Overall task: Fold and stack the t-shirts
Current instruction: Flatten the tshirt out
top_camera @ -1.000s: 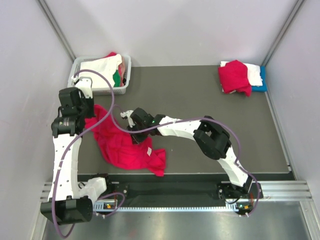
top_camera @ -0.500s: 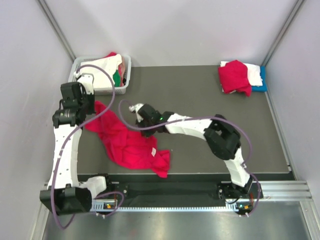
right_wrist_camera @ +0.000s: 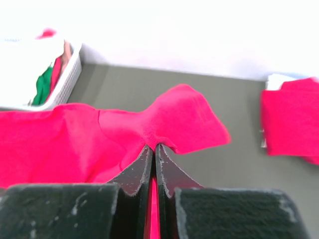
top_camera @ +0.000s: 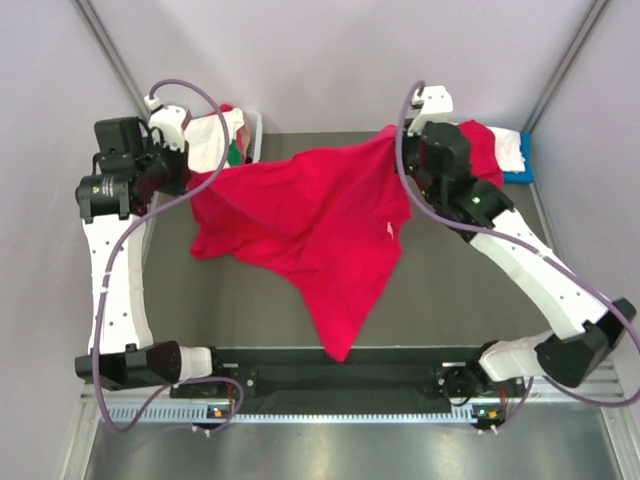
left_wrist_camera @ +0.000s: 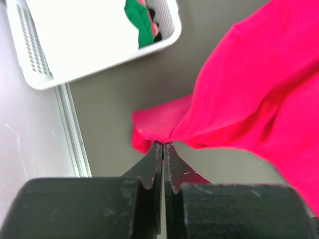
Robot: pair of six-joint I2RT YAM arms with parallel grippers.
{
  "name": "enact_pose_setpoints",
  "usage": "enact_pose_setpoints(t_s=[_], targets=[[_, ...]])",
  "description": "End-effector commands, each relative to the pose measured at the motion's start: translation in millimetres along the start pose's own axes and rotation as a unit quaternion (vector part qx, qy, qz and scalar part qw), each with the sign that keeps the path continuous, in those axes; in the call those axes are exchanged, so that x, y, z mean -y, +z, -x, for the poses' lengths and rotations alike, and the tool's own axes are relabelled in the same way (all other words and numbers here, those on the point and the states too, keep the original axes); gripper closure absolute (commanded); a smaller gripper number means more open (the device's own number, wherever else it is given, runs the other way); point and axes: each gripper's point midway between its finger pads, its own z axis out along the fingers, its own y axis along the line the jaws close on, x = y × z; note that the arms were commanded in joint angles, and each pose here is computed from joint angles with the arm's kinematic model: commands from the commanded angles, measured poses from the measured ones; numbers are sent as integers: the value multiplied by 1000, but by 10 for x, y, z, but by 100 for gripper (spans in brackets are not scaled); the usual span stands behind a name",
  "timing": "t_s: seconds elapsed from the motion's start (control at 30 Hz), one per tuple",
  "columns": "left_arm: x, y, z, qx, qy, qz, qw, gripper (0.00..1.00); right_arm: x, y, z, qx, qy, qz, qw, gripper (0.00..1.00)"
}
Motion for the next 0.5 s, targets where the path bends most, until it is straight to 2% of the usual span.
enact_pose_setpoints(t_s=[0.0, 0.17, 0.23, 0.3, 0.33, 0.37, 0.47], targets=[[64, -368, 240, 42, 25, 1, 999, 100, 332, -280, 179, 36, -3, -69, 997, 100], [-187, -471, 403, 55, 10, 72, 996, 100, 578, -715, 543, 92, 23, -96, 991, 100], [-248, -583, 540, 77, 6, 93, 993, 100, 677, -918, 780, 120, 31, -105, 987, 100], [-244, -679, 664, 96, 7, 95, 991, 100, 757, -1114, 1007, 143, 33, -111, 983, 100], [-221, -859, 839, 125, 11, 96, 987, 100, 773, -1184, 1073, 149, 33, -110, 982, 100], [-198, -854, 834, 116, 6, 87, 989, 100, 789, -1251, 1132, 155, 33, -110, 981, 100], [-99, -1167, 1046, 161, 15, 79, 984, 100, 854, -1568, 1395, 194, 42, -106, 974, 100]])
